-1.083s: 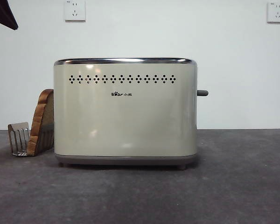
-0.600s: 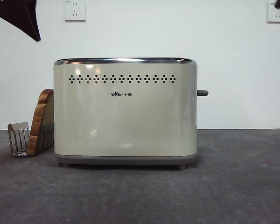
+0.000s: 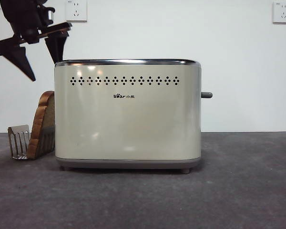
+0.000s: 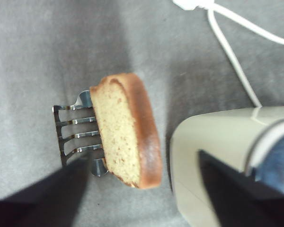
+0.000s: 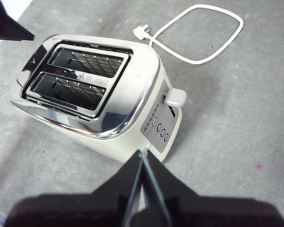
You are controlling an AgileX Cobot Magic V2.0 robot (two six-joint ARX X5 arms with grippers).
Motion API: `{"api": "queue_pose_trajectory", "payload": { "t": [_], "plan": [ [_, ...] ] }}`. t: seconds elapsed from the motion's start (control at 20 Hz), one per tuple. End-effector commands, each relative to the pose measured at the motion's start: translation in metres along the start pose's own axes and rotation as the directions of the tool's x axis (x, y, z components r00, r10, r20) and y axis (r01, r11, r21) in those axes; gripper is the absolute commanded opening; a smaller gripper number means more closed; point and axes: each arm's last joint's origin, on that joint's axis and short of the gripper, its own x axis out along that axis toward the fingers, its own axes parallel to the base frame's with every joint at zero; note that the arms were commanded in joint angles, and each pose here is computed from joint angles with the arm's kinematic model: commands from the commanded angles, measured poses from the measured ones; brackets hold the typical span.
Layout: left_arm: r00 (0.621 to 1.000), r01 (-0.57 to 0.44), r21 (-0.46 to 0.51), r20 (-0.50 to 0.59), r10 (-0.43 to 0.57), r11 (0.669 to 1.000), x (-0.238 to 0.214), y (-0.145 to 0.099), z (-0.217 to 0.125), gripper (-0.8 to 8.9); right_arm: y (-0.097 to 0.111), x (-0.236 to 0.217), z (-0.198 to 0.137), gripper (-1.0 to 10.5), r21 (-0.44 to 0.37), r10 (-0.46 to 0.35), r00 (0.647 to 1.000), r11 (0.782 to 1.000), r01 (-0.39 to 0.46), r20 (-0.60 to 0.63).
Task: Pick up a slice of bread from the rack,put the bread on the toaster,press the button
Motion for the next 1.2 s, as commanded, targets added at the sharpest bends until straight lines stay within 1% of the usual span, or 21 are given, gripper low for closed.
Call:
{"api": "queue_pose_trajectory", "payload": {
  "t": [0.05, 0.25, 0.5, 0.6, 0.65, 0.85, 1.15, 1.2],
  "plan": [
    [1.000, -0.013, -0.005, -0.016, 0.013, 1.000, 0.011, 0.001, 0.003, 5.98, 0.000, 0.000, 0.000, 0.0, 0.007, -0.011, 1.000, 1.000, 0.011, -0.004],
    [0.999, -0.028, 0.003, -0.024, 0.028, 1.000, 0.024, 0.000, 0.006, 5.98, -0.001, 0.000, -0.001, 0.0, 0.009, -0.035, 0.999, 0.999, 0.035, -0.008],
    [0.999, -0.033, 0.004, -0.014, 0.033, 0.999, 0.031, 0.001, 0.008, 5.91, -0.001, 0.000, -0.001, 0.0, 0.010, -0.039, 0.999, 0.999, 0.039, -0.009],
    [0.999, -0.045, 0.001, -0.019, 0.045, 0.999, 0.032, 0.002, 0.008, 5.07, -0.001, 0.000, 0.000, 0.0, 0.009, -0.048, 0.999, 0.999, 0.048, -0.007],
    [0.999, -0.049, 0.001, -0.017, 0.049, 0.999, 0.032, 0.002, 0.009, 4.95, -0.001, 0.000, 0.000, 0.0, 0.009, -0.048, 0.999, 0.999, 0.048, -0.007],
    [0.999, -0.050, 0.000, -0.020, 0.050, 0.999, 0.034, 0.002, 0.009, 4.95, -0.001, 0.000, 0.000, 0.0, 0.009, -0.048, 0.999, 0.999, 0.048, -0.007],
    [0.995, -0.055, -0.011, -0.084, 0.054, 0.998, 0.055, 0.004, 0.008, 4.90, -0.001, 0.000, -0.001, 0.0, 0.011, -0.049, 0.999, 0.999, 0.049, -0.011],
    [0.994, -0.058, -0.011, -0.092, 0.057, 0.998, 0.060, 0.005, 0.008, 4.28, -0.001, 0.000, -0.001, 0.0, 0.012, -0.049, 0.999, 0.999, 0.049, -0.014]
  ]
}}
